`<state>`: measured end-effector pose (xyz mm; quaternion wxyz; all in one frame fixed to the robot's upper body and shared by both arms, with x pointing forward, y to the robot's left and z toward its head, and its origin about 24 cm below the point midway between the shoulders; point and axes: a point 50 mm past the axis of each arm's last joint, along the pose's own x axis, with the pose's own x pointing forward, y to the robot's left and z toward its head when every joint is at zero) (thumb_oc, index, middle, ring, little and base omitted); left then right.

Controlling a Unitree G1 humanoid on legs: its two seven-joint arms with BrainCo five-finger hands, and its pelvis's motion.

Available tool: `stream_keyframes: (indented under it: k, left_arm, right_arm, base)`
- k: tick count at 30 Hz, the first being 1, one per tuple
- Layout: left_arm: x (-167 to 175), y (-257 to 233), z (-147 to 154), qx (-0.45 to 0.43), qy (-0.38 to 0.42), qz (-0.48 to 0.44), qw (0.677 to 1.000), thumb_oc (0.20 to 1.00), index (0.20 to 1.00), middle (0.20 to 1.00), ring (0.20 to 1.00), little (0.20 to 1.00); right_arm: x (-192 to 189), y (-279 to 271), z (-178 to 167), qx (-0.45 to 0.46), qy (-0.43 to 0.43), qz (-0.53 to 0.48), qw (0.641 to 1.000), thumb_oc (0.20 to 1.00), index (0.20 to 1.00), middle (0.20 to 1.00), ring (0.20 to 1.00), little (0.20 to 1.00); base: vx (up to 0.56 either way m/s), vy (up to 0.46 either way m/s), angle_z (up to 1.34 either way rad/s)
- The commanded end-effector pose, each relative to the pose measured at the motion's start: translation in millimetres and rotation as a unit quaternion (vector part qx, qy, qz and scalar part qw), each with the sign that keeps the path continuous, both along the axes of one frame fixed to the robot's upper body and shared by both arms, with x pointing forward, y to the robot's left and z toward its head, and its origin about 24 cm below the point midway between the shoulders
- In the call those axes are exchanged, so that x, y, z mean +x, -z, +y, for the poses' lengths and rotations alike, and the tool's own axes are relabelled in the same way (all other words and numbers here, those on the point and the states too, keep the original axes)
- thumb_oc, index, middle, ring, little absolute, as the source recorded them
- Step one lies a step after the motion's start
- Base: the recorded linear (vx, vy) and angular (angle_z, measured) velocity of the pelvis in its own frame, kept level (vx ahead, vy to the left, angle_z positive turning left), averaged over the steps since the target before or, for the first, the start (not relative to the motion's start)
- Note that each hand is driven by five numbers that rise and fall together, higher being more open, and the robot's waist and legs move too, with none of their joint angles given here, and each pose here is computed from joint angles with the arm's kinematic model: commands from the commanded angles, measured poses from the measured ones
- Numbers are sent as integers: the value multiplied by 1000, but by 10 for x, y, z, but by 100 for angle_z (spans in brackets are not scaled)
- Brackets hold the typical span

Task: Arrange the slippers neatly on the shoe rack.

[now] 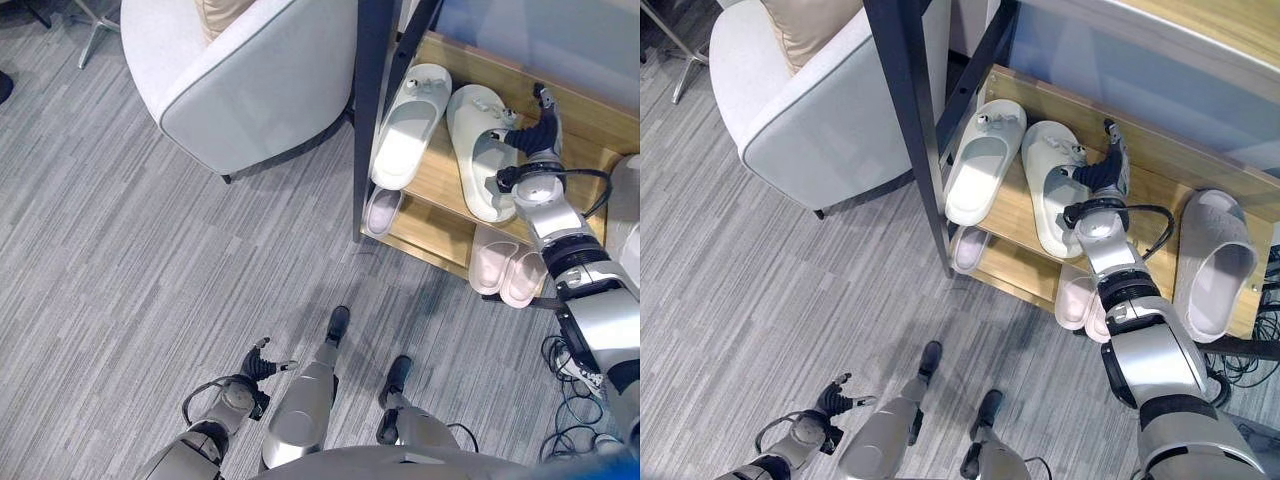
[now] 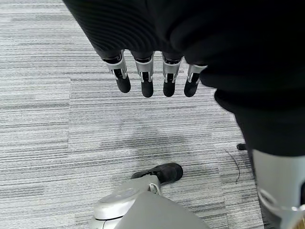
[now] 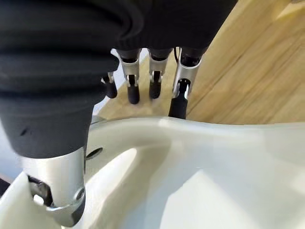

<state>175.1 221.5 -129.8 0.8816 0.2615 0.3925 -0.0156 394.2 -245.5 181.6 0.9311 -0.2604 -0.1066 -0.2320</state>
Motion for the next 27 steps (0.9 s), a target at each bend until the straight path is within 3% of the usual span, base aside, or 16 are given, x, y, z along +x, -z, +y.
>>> stream_keyframes:
  k: [1, 11, 27]
  left_arm:
    - [6, 16, 40, 7, -4, 17, 1000, 1000, 1000, 1000, 1000, 1000]
    - [-79, 74, -2, -7, -24, 37, 999, 1000, 1000, 1000, 1000, 1000]
    - [-202, 150, -106, -36, -36, 60, 997, 1000, 1000, 1000, 1000, 1000]
  right_arm:
    - [9, -278, 90, 10, -28, -62, 998, 1000, 1000, 1000, 1000, 1000]
    - [-186, -5, 105, 63, -36, -89, 993, 1000, 1000, 1000, 1000, 1000]
    - [-596, 847, 186, 132, -62, -13, 989, 1000, 1000, 1000, 1000, 1000]
  base:
    - [0, 0, 0]
    - [-2, 2, -1]
    - [-4, 3, -3]
